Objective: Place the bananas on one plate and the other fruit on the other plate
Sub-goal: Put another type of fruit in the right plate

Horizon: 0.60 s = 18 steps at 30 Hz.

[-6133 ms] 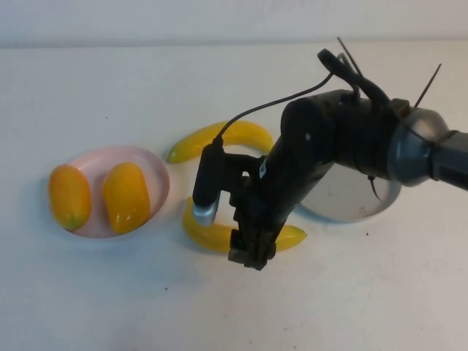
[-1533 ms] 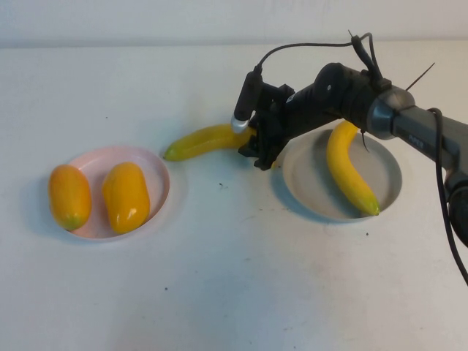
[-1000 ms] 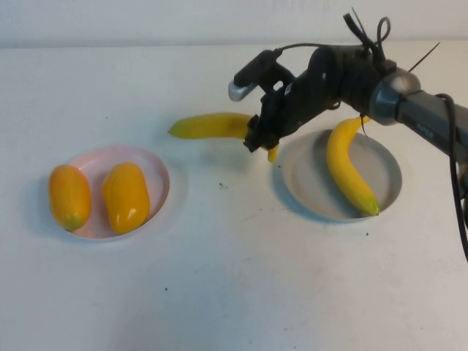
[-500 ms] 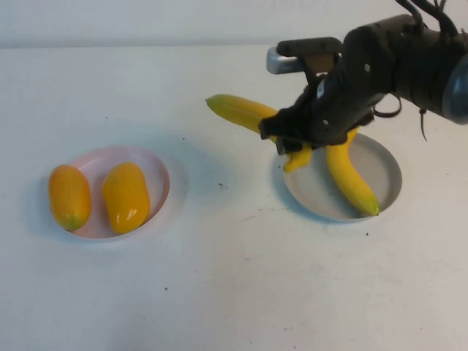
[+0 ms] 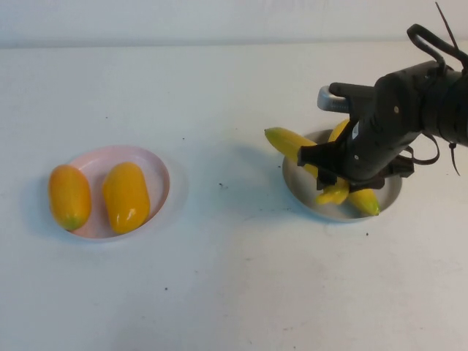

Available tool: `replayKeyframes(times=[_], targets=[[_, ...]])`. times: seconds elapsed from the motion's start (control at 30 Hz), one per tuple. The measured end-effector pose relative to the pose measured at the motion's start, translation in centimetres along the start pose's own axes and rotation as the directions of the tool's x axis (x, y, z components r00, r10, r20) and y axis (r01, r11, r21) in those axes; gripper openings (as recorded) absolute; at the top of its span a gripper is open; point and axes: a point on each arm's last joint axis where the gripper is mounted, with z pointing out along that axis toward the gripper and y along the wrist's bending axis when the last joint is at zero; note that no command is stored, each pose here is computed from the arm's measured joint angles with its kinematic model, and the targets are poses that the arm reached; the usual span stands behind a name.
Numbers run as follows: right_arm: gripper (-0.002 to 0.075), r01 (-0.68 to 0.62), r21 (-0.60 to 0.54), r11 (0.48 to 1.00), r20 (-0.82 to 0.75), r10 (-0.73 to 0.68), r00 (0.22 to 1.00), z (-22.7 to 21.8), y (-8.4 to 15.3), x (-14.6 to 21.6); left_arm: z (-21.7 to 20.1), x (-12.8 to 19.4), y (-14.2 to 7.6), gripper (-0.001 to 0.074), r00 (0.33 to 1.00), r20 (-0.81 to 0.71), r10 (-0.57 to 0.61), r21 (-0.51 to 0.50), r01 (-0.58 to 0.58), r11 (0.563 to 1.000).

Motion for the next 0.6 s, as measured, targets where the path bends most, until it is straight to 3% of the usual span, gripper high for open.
replayKeyframes(times=[0.27,0.5,0.6], targets=[[0.0327,-0.021,0.080,0.997,-0.050,0.025,0.998,0.46,-0.73,0.45,0.00,0.00,0.00,0.0001,1.000,0.000,0.000,0.000,0.000,1.000],[0.0475,-0.020,0.091,0.996,-0.063,0.026,0.998,0.47,-0.84,0.58,0.00,0.00,0.00,0.0001,1.000,0.000,0.000,0.000,0.000,1.000],[0.0498,-0.019,0.096,0.995,-0.071,0.026,0.997,0.46,-0.89,0.66,0.00,0.00,0.00,0.0001,1.000,0.000,0.000,0.000,0.000,1.000]])
